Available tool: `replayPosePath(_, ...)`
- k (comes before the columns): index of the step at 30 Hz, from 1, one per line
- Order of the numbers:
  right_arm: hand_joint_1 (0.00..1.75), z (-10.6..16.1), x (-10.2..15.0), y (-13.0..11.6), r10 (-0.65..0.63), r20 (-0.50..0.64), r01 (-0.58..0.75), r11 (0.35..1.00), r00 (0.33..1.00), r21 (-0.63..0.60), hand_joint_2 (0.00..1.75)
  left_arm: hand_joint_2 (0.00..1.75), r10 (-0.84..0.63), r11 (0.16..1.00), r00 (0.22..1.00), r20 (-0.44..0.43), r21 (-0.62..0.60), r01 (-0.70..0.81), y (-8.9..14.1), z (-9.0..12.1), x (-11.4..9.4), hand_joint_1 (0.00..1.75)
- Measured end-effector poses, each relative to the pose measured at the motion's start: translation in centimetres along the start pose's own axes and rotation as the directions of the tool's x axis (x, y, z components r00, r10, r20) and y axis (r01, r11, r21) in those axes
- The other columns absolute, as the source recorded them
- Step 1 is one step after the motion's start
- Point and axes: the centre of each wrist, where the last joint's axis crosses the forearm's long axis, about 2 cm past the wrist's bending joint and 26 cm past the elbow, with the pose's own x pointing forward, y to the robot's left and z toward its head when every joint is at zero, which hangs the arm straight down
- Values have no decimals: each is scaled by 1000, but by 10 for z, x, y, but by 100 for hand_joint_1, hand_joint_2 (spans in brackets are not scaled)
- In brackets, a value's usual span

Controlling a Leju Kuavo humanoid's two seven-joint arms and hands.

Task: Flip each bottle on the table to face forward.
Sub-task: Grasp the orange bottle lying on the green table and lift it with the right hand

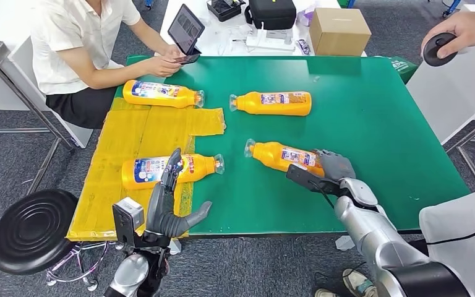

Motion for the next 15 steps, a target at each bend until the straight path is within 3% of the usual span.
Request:
replayPosePath(9, 175, 10, -5, 19, -315, 125, 317, 948, 941, 5, 175, 175, 24, 1000, 1000, 13, 2, -24, 0, 0, 0, 0)
replayPosePath(15, 175, 12, 5, 27, -377, 211, 375, 926, 902, 51, 175, 175, 45, 999, 999, 11, 2, -45, 0, 0, 0, 0)
